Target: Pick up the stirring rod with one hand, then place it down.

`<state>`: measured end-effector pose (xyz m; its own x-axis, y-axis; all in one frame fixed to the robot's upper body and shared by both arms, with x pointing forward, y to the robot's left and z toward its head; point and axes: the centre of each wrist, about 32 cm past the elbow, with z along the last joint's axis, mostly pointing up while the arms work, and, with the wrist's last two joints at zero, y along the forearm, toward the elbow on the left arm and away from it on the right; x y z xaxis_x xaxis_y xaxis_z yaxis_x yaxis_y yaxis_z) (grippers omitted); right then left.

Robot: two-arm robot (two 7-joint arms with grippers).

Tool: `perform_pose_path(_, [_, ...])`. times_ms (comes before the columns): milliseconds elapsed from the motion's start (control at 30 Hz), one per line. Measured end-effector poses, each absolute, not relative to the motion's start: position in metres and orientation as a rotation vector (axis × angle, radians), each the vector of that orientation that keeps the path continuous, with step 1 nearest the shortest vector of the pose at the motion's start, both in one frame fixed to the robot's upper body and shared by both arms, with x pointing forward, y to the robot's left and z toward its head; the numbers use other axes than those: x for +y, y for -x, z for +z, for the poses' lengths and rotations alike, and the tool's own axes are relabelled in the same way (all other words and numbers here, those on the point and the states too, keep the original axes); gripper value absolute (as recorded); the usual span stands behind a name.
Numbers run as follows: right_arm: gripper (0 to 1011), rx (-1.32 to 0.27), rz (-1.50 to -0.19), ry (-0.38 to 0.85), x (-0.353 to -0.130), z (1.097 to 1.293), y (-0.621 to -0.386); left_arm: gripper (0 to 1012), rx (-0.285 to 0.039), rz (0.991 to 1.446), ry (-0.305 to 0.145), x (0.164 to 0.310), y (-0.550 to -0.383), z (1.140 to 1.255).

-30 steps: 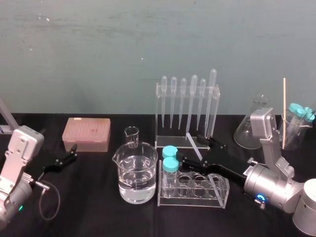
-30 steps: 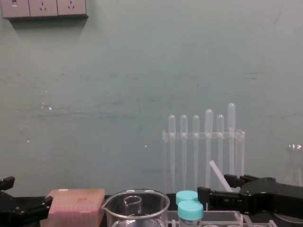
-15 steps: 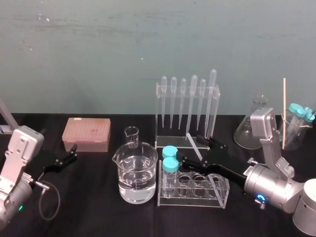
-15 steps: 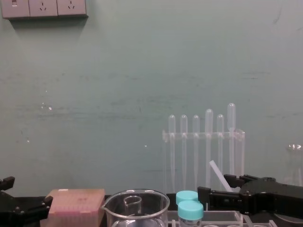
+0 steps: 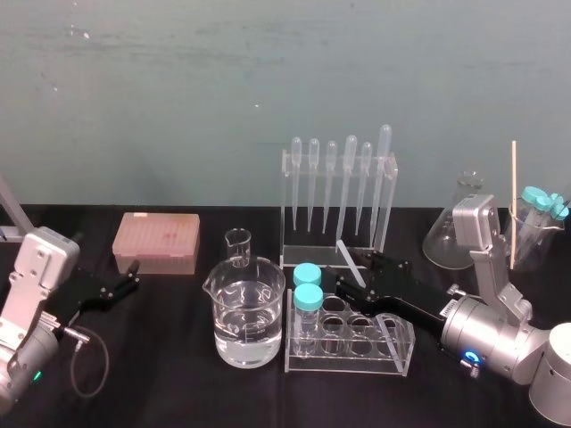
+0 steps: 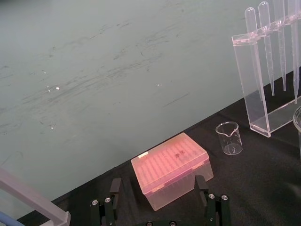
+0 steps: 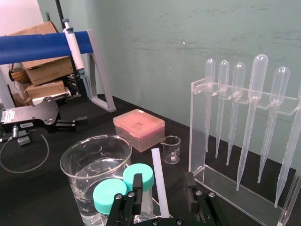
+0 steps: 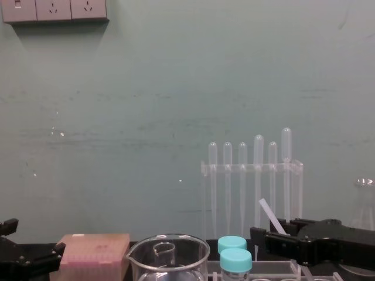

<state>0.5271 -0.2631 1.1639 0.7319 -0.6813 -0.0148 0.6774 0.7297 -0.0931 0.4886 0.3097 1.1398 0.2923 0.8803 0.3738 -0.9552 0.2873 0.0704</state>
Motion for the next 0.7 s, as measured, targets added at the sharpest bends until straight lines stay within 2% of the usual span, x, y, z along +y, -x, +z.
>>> perform_pose_path(67, [507,0.049,-0.748,0.083,-0.2630,1.1639,-0.5271,1000,-0.285,1.248,-0.304,0.3097,-0.4886,1.1398])
perform_pose_path(100, [507,0.049,-0.748,0.083,-0.2631,1.1639,-0.5271,1000,-0.285,1.248,-0.304,0.3097,-0.4886,1.1398])
perform_pose_path(200, [377,0.049,-0.748,0.083,-0.2631,1.1639,-0.5271,1000,-0.285,1.248,-0.304,0.3097,-0.4886,1.1398])
perform_pose_path(233, [377,0.049,-0.748,0.083,-0.2631,1.1639,-0.5270,1000,-0.285,1.248,-0.304,0.3097,-0.4886,1.1398])
perform_pose_path(533, [77,0.049,-0.748,0.083,-0.2631,1.1639,-0.5271,1000,-0.285,1.248,-0.304,0.3097,-0.4886,1.1398])
perform_pose_path(700, [69,0.049,-0.748,0.083,-0.2631,1.1639,-0.5271,1000,-0.285,1.248,-0.304,0.3097,-0.4886,1.1398])
